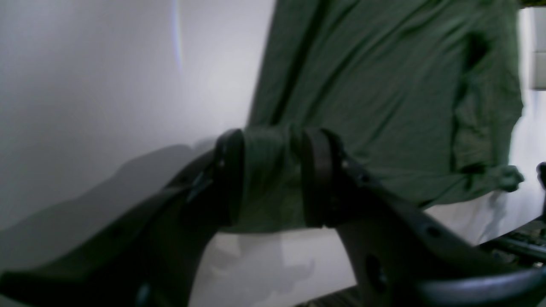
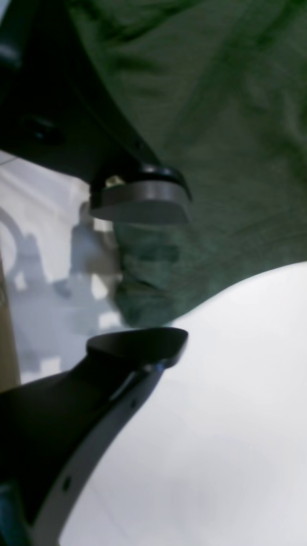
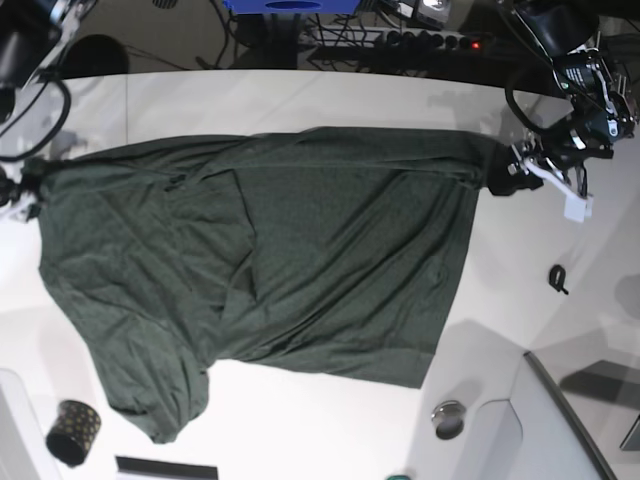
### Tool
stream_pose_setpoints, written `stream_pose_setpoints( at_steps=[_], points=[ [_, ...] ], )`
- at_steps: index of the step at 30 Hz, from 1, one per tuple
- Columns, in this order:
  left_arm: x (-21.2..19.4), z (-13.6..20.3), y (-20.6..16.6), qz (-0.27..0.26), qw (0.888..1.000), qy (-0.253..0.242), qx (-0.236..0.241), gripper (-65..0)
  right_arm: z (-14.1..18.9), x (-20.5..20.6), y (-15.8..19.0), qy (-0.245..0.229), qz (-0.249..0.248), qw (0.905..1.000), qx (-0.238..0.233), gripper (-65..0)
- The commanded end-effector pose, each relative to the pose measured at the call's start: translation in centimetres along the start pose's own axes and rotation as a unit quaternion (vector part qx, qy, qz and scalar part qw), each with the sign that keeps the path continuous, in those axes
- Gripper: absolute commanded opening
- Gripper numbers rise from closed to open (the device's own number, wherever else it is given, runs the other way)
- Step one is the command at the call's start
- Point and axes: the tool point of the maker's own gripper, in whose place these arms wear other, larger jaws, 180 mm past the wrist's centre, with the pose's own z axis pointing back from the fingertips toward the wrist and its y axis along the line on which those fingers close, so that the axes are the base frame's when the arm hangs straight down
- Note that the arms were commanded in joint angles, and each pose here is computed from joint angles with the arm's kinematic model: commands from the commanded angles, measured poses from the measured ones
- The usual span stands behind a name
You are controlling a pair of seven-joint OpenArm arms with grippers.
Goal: Layout the t-shirt on the table in an organized manner, then fold the t-shirt properly
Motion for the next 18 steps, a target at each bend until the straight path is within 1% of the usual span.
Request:
stream_pose_setpoints(
  at_steps=[1,2,4,6,8,11,14,15,16,18],
  points=[
    [1.9,0.4,-0.5,-0.009,1.0,-0.025,-0.011,-42.3,1.0,2.0,0.3,-0.036,0.03,0.9989,0.007,-29.3],
    [2.6,0.3,-0.8,-0.008,0.999,-0.034,-0.017,-42.3,1.5,1.9,1.0,-0.039,0.061,0.9972,0.018,-29.3],
    [3.4,0.1,-1.2,-0.01,0.999,-0.043,-0.024,-42.1,2.1,0.7,2.5,-0.031,0.124,0.991,0.038,-29.4],
    [4.0,0.0,-1.6,-0.011,0.998,-0.049,-0.028,-42.1,2.4,-0.8,3.7,-0.017,0.159,0.9861,0.046,-29.4],
    [4.8,-0.3,-2.2,-0.014,0.998,-0.059,-0.035,-42.0,2.8,-2.4,5.4,-0.003,0.199,0.9782,0.059,-29.6],
    [5.2,0.3,-2.1,-0.025,0.997,-0.065,-0.027,-42.6,3.9,-4.0,8.2,-0.013,0.248,0.9647,0.087,-29.6],
    [4.9,3.2,0.7,-0.046,0.996,-0.068,0.026,-42.8,4.8,-6.0,12.8,-0.027,0.296,0.944,0.143,-29.6],
    [4.3,4.1,1.9,-0.055,0.995,-0.062,0.049,-42.8,5.1,-6.7,14.5,-0.033,0.31,0.9358,0.165,-29.6],
    [3.5,4.9,2.7,-0.063,0.994,-0.054,0.066,-42.8,5.4,-7.1,15.8,-0.039,0.318,0.9297,0.182,-29.7],
    [1.4,6.2,3.8,-0.07,0.994,-0.028,0.085,-42.8,5.9,-7.7,18.0,-0.05,0.328,0.9191,0.212,-29.7]
  ],
)
